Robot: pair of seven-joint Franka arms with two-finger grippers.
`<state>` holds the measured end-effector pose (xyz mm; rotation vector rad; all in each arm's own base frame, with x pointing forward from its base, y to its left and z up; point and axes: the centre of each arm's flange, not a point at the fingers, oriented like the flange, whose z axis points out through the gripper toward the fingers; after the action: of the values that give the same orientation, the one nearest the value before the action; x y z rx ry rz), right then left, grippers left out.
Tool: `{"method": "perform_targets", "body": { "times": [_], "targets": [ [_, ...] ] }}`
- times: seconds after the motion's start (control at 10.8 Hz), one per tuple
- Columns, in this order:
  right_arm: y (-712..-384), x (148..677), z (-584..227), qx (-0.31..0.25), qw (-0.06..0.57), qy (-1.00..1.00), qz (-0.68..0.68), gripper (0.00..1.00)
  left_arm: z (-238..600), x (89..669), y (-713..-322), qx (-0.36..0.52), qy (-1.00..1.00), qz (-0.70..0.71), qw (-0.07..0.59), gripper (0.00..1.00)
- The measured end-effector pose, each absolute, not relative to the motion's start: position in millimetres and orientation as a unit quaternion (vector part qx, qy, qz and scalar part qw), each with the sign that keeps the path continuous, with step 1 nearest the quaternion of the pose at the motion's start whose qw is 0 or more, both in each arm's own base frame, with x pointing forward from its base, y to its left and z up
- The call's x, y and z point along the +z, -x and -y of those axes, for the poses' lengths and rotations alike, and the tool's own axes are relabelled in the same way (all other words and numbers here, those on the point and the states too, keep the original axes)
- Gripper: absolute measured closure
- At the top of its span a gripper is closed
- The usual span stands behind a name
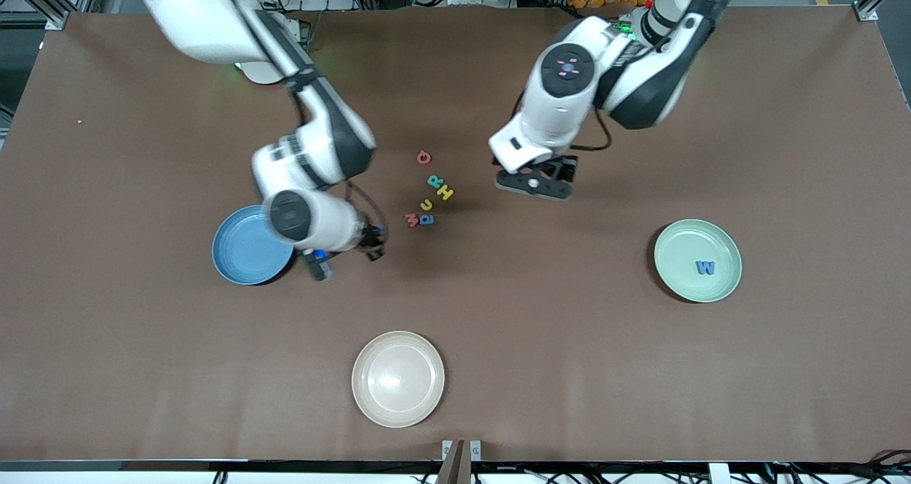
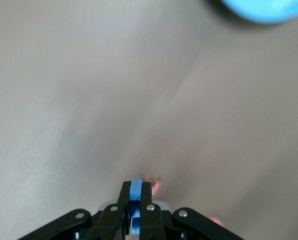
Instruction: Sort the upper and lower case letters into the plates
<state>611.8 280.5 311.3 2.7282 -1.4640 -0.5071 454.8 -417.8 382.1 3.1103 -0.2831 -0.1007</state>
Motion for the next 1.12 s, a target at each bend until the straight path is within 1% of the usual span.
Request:
{"method": "perform_targets", "body": {
  "times": [0.28,0.46,0.65,0.93,1.12],
  "targets": [
    [-638.9,301.3,-163.8,-0.196,-0.015,-0.889,0.414,0.9,478.7,342.4,-430.2,-0.032,-0.999,0.023,0.011,0.0],
    [-648.2,290.1,-97.4,-0.192,-0.02,-0.908,0.371,0.9,495.6,310.8,-426.2,-0.035,-0.999,-0.034,0.012,0.0],
    [-651.4,279.6,-42.9,-0.189,-0.024,-0.92,0.344,0.9,509.9,285.0,-421.2,-0.042,-0.991,-0.131,0.002,0.0],
    [-643.5,245.4,-33.7,-0.182,-0.021,-0.922,0.34,0.9,531.2,247.7,-415.3,-0.037,-0.965,-0.261,0.0,0.0],
    [-638.4,234.3,-34.4,-0.179,-0.02,-0.923,0.341,0.9,541.8,225.2,-409.9,-0.038,-0.944,-0.327,-0.004,0.0]
  ]
}}
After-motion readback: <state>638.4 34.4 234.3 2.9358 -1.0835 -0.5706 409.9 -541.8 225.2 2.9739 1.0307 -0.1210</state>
